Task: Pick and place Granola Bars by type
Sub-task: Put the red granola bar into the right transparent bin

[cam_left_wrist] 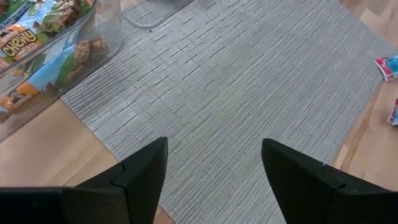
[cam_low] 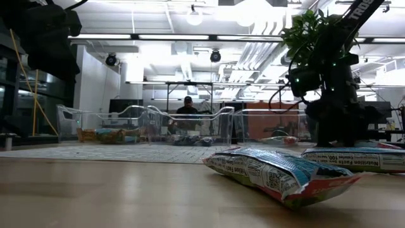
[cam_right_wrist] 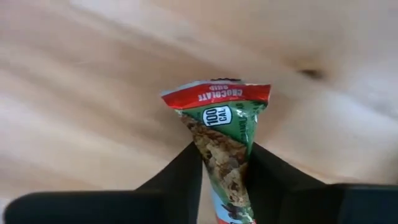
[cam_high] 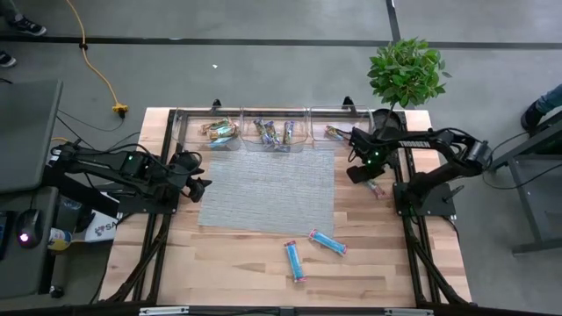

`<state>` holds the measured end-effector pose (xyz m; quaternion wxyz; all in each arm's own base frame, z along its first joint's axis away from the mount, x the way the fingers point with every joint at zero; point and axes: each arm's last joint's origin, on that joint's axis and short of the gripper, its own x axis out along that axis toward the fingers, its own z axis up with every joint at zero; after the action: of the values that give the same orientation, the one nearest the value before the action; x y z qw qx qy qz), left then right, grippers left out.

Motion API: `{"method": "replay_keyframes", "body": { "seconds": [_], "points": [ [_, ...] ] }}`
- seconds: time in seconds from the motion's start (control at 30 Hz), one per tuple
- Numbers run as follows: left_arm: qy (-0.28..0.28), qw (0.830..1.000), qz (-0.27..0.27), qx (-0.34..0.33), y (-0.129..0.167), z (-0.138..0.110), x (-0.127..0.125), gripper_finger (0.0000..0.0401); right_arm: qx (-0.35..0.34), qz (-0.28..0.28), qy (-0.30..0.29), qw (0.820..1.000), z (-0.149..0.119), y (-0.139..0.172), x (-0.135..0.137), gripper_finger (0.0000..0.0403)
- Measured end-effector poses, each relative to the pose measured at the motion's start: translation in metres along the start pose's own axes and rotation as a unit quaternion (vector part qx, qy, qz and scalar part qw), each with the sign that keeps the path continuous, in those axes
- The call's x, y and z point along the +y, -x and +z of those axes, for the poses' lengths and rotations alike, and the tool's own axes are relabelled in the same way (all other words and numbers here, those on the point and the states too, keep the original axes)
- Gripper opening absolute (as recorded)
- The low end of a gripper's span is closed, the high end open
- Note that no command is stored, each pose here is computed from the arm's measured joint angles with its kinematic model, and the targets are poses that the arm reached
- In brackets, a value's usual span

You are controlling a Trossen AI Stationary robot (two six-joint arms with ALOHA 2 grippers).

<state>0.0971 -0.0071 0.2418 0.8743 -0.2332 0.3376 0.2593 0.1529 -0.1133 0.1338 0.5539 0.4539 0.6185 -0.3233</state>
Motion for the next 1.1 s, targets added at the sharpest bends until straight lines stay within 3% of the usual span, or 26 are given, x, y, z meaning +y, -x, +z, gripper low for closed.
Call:
{"method": "replay_keyframes", "body": {
  "seconds": [0.2,0.4,0.57,0.8,0.93,1.1],
  "points": [
    [0.000,1.000,0.000,0.000,0.000,0.000,0.000,0.0256,-0.001,0.053,0.022,0.998,-0.006,0.004,0.012,0.0067],
    [0.000,1.000,0.001,-0.001,0.000,0.000,0.000,0.0256,-0.077,0.141,0.068,0.985,-0.007,0.016,0.036,0.0065],
    [0.000,1.000,0.001,-0.001,0.000,0.000,0.000,0.0256,-0.191,0.246,0.098,0.945,-0.001,0.037,0.060,0.0064],
    [0.000,1.000,0.001,-0.001,0.000,0.000,0.000,0.0256,-0.381,0.329,0.112,0.857,0.014,0.075,0.077,0.0064],
    [0.000,1.000,0.001,-0.001,0.000,0.000,0.000,0.0256,-0.454,0.295,0.114,0.833,0.023,0.100,0.078,0.0064],
    [0.000,1.000,0.001,-0.002,0.000,0.000,0.000,0.0256,-0.511,0.152,0.107,0.839,0.033,0.144,0.071,0.0064]
  ]
}}
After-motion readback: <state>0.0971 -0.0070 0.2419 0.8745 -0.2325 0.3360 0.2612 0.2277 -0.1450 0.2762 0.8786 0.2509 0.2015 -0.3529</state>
